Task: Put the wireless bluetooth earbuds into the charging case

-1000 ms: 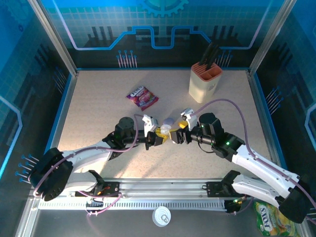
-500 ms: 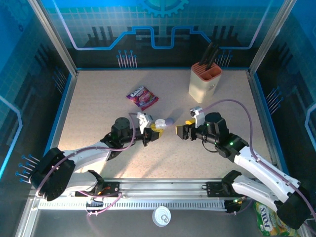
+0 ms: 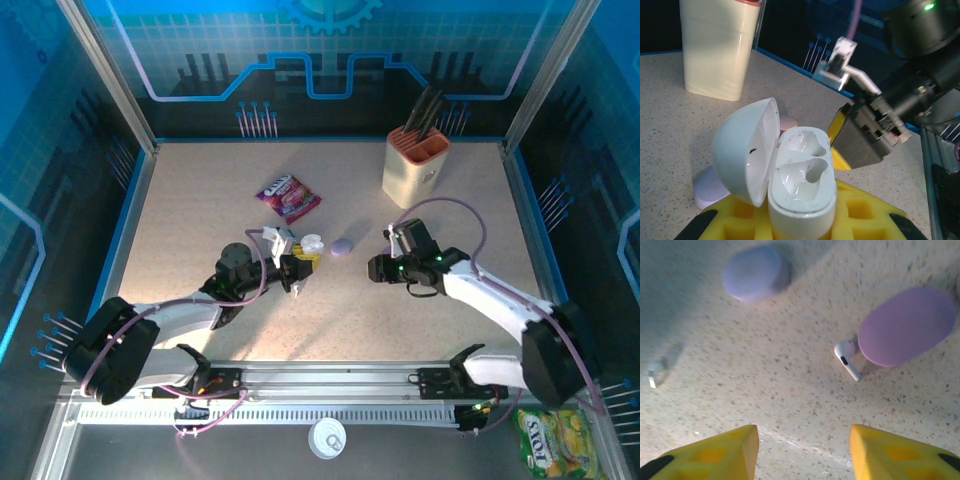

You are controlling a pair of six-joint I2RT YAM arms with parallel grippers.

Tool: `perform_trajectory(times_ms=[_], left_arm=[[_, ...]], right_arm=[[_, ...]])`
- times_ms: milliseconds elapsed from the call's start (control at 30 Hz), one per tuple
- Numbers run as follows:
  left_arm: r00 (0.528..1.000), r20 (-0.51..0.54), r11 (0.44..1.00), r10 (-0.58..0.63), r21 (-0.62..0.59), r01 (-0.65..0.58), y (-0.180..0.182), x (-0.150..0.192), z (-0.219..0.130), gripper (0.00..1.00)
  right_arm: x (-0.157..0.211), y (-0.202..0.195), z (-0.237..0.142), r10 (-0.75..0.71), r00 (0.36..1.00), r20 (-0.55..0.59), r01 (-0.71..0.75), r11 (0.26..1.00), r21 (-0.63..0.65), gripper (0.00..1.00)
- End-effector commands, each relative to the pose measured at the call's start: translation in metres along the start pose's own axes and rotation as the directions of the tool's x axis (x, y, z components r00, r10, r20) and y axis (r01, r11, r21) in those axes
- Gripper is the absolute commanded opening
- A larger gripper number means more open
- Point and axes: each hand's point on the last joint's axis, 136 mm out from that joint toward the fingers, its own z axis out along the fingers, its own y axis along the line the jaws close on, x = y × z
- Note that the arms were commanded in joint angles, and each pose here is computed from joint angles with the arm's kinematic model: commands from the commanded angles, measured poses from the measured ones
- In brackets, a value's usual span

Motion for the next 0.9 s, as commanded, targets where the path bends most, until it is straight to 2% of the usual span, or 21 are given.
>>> perform_trajectory(times_ms=[0, 100, 433, 733, 867], left_arm=[[0.999, 0.029, 1.0, 0.014, 0.025, -0.015, -0.006, -0.005, -0.005, 0.15], [0.999, 0.034, 1.0, 0.023, 0.008, -0.024, -0.006, -0.004, -0.011, 0.15], [1.0, 0.015, 0.999, 0.026, -0.022, -0.026, -0.004, 0.005, -0.02, 0.16], [0.999, 0.01, 0.999, 0.037, -0.039, -0.037, -0.002, 0.007, -0.025, 0.16], [0.999, 0.007, 0.998, 0.04, -0.039, -0.04, -0.003, 0.008, -0.026, 0.16]], right_arm=[[0.002, -0.002, 0.006, -0.047, 0.995, -0.091, 0.053, 0.997, 0.057, 0.48], [0.008, -0.003, 0.021, -0.053, 0.986, -0.159, 0.065, 0.996, 0.067, 0.48], [-0.015, -0.005, 0.05, -0.069, 0.978, -0.198, 0.089, 0.992, 0.09, 0.47], [-0.023, -0.026, 0.058, -0.104, 0.966, -0.236, 0.155, 0.965, 0.209, 0.47], [-0.024, -0.025, 0.059, -0.136, 0.958, -0.253, 0.191, 0.959, 0.209, 0.47]])
